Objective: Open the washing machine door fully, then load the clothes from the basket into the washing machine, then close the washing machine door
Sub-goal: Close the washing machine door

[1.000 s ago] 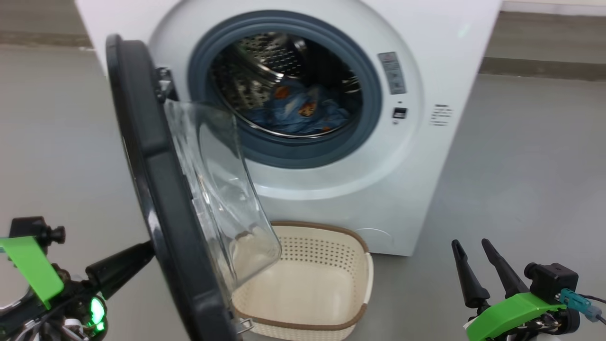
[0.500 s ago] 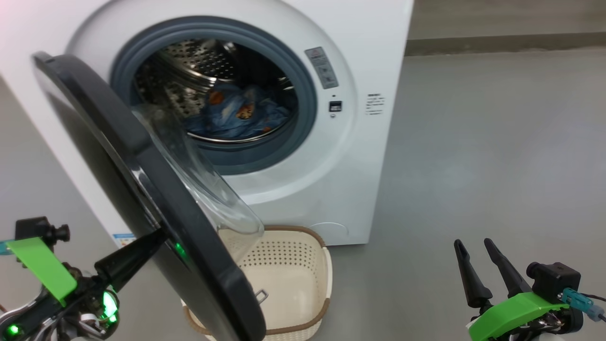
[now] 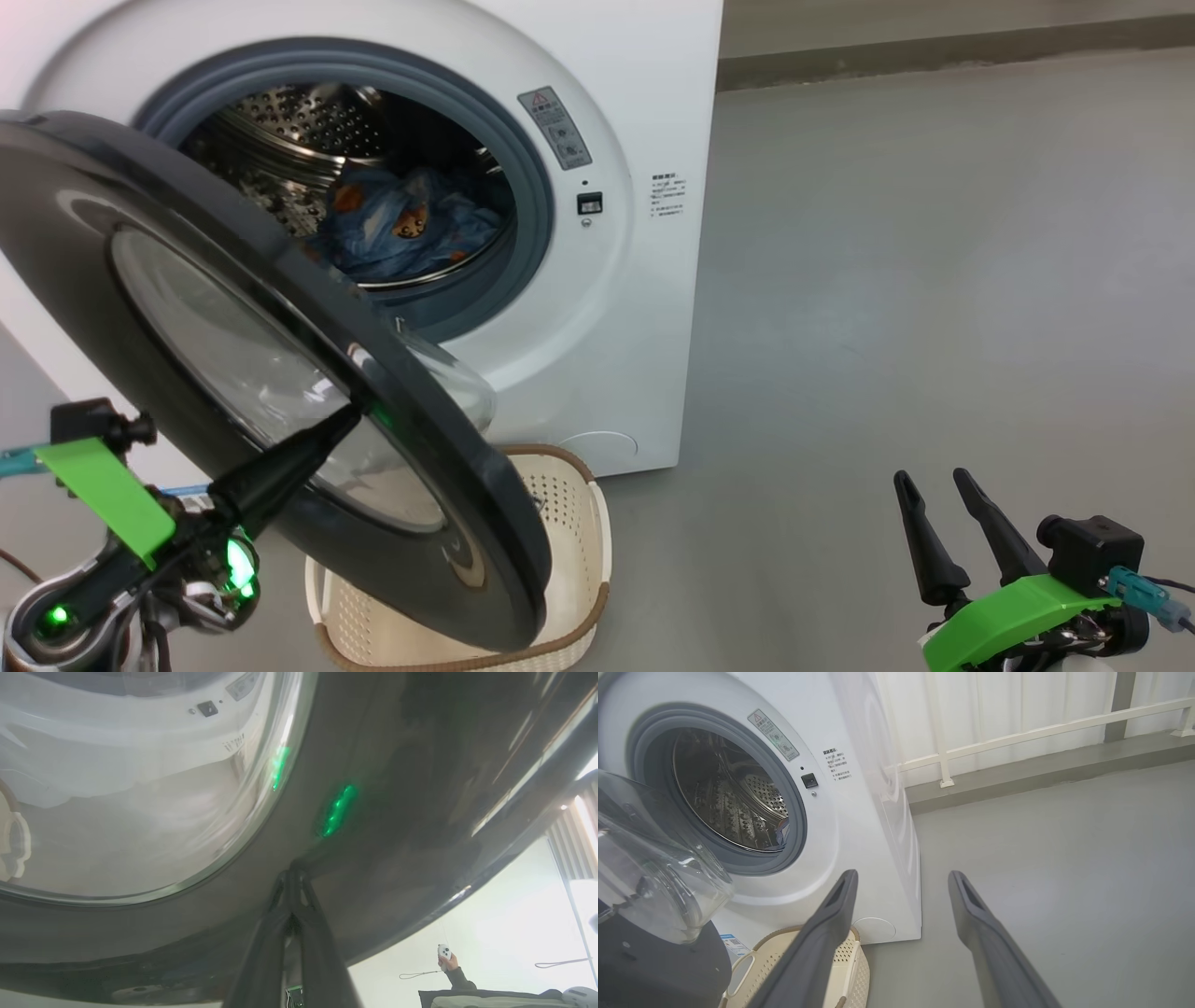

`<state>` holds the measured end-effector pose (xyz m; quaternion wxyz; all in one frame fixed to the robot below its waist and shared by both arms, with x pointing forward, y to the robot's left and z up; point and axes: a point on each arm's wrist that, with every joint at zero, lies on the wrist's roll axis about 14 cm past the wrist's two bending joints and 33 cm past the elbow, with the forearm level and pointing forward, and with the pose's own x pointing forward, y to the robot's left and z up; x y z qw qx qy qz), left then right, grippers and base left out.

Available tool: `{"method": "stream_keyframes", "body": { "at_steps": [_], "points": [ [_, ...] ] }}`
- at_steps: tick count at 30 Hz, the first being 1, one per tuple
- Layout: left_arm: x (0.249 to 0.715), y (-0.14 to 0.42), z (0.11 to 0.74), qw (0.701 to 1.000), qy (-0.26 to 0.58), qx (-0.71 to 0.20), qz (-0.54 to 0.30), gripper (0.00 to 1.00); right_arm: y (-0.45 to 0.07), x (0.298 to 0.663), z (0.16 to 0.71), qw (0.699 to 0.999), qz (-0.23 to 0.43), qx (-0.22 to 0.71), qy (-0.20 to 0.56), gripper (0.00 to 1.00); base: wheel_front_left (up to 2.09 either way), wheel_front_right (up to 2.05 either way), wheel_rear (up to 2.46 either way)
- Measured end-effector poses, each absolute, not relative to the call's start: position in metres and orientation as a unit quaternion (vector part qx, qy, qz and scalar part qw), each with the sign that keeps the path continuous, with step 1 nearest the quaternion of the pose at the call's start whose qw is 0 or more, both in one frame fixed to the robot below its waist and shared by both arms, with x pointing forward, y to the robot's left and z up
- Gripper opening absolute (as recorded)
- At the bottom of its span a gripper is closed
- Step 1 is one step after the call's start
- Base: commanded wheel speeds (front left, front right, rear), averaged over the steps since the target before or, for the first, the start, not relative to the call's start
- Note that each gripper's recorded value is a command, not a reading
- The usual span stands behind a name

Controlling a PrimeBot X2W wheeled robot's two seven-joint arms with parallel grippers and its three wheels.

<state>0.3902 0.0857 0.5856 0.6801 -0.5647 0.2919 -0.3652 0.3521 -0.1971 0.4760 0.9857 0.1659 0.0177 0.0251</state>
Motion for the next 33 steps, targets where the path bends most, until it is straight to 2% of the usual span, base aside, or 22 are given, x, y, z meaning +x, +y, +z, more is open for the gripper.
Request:
{"method": "stream_keyframes", "body": {
  "at_steps": [16, 29, 30, 31, 32, 33],
  "points": [
    [0.395, 0.092, 0.594, 0.681, 0.266, -0.573, -0.370, 0.00, -0.192, 0.355, 0.479, 0.985, 0.032, 0.167, 0.013, 1.00, 0.00, 0.00, 0.00],
    [0.388, 0.112, 0.608, 0.698, 0.222, -0.575, -0.365, 0.00, -0.177, 0.364, 0.486, 0.985, 0.056, 0.166, 0.008, 1.00, 0.00, 0.00, 0.00],
    [0.388, 0.114, 0.609, 0.702, 0.214, -0.574, -0.363, 0.18, -0.176, 0.365, 0.486, 0.984, 0.058, 0.166, 0.008, 1.00, 0.00, 0.00, 0.00],
    [0.388, 0.117, 0.610, 0.706, 0.205, -0.575, -0.360, 0.46, -0.174, 0.366, 0.486, 0.984, 0.060, 0.165, 0.008, 1.00, 0.00, 0.00, 0.00],
    [0.388, 0.119, 0.610, 0.710, 0.198, -0.574, -0.356, 0.96, -0.173, 0.366, 0.486, 0.984, 0.062, 0.165, 0.008, 1.00, 0.00, 0.00, 0.00],
    [0.388, 0.122, 0.609, 0.714, 0.193, -0.574, -0.351, 1.00, -0.172, 0.367, 0.487, 0.984, 0.063, 0.165, 0.008, 1.00, 0.00, 0.00, 0.00]
  ]
}}
